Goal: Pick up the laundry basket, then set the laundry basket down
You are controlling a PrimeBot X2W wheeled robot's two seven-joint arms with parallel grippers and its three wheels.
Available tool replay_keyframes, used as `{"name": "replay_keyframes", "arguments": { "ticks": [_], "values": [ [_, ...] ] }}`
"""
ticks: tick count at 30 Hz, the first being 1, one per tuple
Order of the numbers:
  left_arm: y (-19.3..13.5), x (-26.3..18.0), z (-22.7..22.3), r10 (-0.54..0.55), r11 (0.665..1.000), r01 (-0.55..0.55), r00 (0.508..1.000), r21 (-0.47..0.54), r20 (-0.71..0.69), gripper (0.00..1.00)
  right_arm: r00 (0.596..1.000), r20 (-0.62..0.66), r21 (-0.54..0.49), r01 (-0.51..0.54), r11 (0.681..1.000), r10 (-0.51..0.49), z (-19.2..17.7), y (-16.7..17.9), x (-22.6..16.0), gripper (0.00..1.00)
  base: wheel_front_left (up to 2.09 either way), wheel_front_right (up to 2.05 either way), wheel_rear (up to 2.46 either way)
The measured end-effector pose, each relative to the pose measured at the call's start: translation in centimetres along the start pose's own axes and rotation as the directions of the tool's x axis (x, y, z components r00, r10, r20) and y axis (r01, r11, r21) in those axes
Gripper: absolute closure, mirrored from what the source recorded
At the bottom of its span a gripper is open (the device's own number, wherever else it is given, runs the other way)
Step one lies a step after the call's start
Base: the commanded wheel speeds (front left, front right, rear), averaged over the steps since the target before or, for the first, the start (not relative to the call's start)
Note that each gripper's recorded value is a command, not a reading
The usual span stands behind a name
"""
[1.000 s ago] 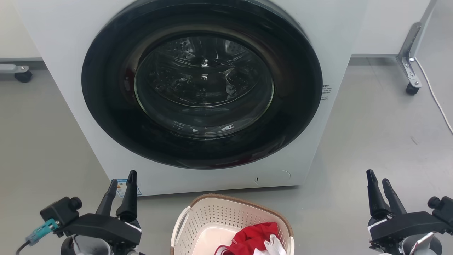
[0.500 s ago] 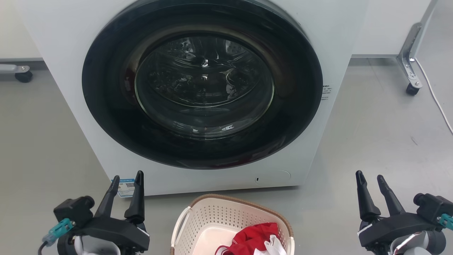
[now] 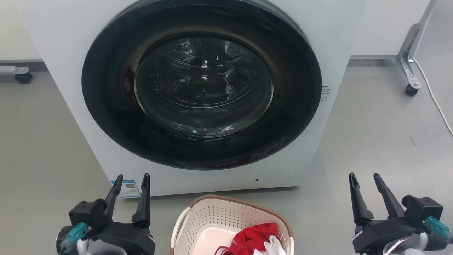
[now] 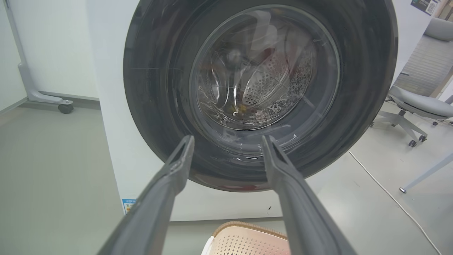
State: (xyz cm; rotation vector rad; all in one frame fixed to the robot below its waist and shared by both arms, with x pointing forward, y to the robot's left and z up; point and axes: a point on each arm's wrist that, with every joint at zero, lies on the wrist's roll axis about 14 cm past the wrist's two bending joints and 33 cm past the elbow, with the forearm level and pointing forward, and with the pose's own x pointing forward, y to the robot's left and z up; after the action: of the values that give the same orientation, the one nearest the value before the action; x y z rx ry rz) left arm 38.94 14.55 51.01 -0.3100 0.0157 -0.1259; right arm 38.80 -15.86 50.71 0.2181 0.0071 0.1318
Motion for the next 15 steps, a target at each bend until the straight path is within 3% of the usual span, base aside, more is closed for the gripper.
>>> {"name": "replay_keyframes", "arguments": {
  "ticks": [15],
  "values": [
    [-1.3, -0.2, 0.0, -0.045, 0.983, 0.038, 0.998, 0.182, 0.039, 0.0, 0.998, 0.047, -0.156, -0.037, 0.987, 0.045, 0.5, 0.9, -0.3, 0.0, 0.0, 0.0, 0.0]
  ]
}}
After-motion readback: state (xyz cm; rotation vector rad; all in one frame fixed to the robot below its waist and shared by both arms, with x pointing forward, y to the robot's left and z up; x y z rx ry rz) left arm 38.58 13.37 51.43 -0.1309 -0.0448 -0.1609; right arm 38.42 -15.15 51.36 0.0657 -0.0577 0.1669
